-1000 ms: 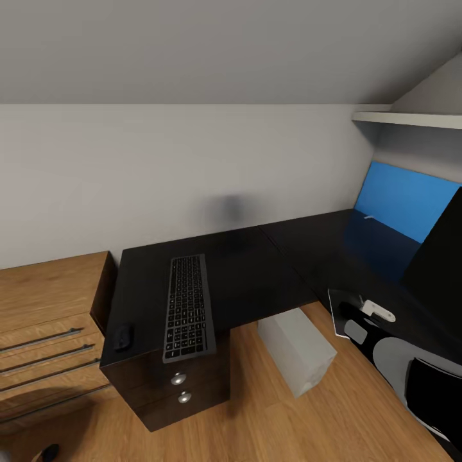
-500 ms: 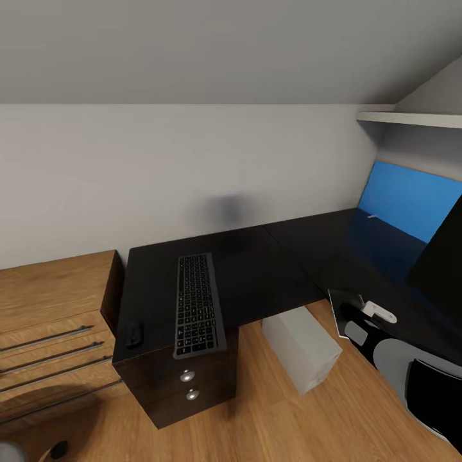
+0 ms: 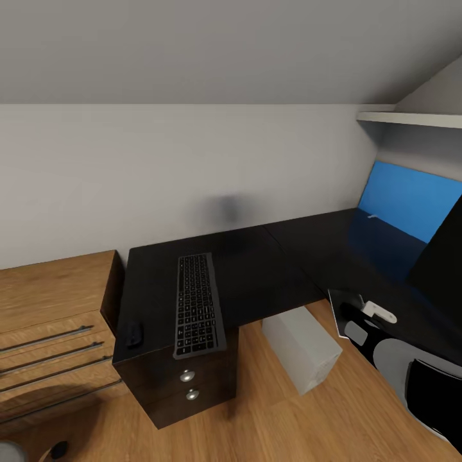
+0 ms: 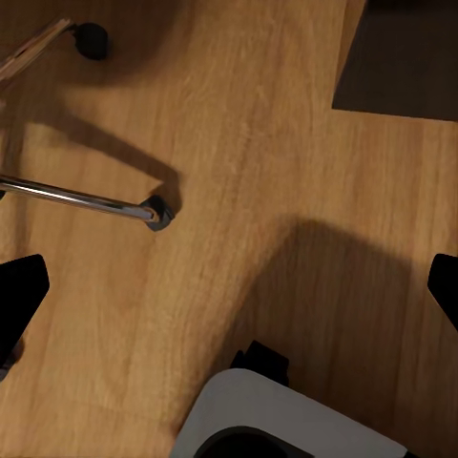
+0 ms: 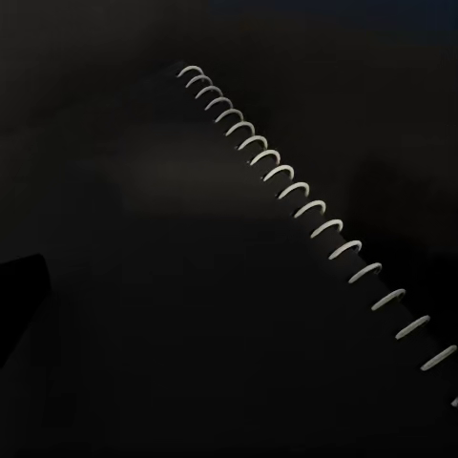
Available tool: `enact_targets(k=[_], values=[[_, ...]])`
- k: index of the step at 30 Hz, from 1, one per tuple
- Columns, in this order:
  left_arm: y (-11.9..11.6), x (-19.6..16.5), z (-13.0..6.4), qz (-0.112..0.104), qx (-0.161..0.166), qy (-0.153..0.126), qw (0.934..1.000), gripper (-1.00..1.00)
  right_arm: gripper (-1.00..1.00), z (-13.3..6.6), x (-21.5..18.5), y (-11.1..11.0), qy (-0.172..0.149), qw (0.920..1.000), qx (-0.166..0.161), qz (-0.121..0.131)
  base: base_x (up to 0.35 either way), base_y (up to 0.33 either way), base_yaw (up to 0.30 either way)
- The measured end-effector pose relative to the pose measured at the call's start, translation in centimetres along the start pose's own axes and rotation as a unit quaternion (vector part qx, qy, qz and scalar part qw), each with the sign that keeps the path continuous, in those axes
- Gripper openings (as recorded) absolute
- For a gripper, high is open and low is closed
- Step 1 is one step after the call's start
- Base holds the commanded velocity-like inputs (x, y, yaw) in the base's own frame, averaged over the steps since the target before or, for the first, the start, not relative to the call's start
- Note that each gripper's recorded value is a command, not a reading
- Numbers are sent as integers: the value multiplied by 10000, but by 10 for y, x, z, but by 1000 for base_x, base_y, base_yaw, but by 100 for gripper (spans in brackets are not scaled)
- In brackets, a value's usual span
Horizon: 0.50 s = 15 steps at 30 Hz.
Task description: In the bedroom, organize the workspace by keeping the computer under the desk, ensuring the monitor is on the desk, placing the keyboard on the desk next to the monitor, placing the mouse on the desk next to the keyboard, moving the folder from the swivel chair onto the desk next to the mouse, stacking the notebook on top of the folder with the pen on top of the notebook, and positioning the swivel chair next to the desk.
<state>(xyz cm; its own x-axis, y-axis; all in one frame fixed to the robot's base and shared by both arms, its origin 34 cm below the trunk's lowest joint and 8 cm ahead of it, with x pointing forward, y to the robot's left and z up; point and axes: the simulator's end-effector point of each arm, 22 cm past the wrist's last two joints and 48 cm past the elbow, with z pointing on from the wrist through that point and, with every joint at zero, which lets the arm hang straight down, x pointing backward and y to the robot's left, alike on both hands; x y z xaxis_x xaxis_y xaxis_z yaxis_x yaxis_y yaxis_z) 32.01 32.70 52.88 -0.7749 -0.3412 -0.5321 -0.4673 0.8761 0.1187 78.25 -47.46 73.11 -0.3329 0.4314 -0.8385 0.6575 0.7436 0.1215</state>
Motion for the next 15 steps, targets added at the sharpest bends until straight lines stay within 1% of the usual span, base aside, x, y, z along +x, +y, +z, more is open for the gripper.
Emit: enact_targets(k=[4,7,10,15], values=[[-1,0,0,4,8,3,10000,100,100,0,0,0,0,10000,0,0,0,0,0],[-1,-2,-4,7,11,4,10000,100,100,-3,1,1,119,9999,-5,1,0,0,0],[0,-5,-8,4,11,7,10000,100,100,-5,0,0,178,9997,31,168,0,0,0],[1,-9,-15,3,10,8,10000,100,100,-9,-6,1,179,9997,31,169,0,0,0]])
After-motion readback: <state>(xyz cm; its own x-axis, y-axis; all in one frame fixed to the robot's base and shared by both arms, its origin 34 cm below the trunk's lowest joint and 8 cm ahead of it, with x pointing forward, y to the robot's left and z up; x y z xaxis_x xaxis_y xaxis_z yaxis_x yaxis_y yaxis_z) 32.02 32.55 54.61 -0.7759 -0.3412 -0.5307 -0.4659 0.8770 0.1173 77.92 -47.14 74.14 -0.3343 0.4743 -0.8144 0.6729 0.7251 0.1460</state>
